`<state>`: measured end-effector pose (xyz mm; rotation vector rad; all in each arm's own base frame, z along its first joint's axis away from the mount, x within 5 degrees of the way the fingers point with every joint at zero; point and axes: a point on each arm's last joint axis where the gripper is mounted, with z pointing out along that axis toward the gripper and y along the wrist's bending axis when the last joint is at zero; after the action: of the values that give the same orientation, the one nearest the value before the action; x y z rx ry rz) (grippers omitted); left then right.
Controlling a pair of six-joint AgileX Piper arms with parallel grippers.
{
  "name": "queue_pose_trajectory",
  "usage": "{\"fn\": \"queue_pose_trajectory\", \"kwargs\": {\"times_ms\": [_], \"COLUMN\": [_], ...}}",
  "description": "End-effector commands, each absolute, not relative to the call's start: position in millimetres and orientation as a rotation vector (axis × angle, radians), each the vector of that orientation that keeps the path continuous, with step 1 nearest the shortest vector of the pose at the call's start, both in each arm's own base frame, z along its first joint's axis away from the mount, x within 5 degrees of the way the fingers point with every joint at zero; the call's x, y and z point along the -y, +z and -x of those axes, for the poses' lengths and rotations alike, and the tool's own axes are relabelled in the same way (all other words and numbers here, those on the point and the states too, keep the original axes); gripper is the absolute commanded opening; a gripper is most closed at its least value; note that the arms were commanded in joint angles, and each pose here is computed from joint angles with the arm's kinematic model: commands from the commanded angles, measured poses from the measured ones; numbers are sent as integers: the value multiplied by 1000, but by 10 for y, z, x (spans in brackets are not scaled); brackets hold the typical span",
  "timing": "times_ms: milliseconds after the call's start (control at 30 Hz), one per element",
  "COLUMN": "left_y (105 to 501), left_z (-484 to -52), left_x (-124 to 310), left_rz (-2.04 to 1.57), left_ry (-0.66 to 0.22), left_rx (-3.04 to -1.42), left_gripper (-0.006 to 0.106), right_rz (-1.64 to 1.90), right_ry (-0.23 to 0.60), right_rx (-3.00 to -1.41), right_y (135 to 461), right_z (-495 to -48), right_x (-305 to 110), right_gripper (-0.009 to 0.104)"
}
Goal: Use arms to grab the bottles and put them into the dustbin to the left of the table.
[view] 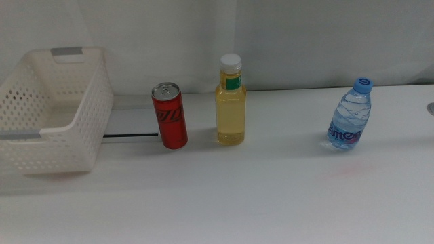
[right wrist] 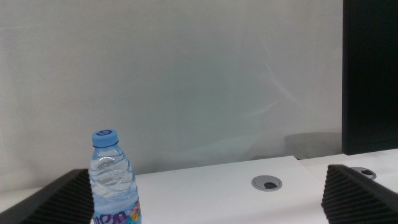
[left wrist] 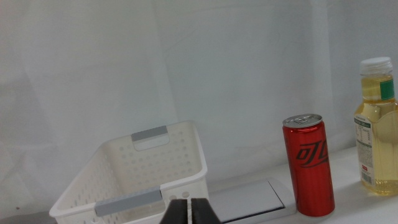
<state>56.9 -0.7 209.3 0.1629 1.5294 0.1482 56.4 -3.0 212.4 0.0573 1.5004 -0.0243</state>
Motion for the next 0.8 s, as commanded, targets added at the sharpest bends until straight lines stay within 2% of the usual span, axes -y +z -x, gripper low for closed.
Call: {"fn": "queue_pose_trajectory", "kwargs": {"times_ms": [0, 100, 300, 600, 700, 767], "left_y": [1997, 1997, 2032, 2032, 2026, 2026], "left_z": [-555, -555, -553, -555, -555, -555], "left_x": [12, 12, 11, 11, 11, 11], "left_rz": [-150, -150, -142, -83, -13, 36], "left_ry": [124, 124, 123, 57, -19, -71], "left_rx": [-1516, -1516, -1478, -1482, -1491, -1491], "left_gripper": [-3, -3, -3, -2, 9, 26], "right_rz": [-57, -57, -59, -59, -59, -59], "right_ry": [-34, -34, -31, -31, -31, -31], "right_rx": [-1495, -1495, -1495, -1495, -1495, -1495], "right_y": [2017, 2017, 2017, 2017, 2017, 2017], "right_z": [-553, -553, -553, -553, -553, -553], "right_x": [32, 32, 32, 32, 32, 32], "right_gripper": [103, 95, 94, 94, 94, 94]}}
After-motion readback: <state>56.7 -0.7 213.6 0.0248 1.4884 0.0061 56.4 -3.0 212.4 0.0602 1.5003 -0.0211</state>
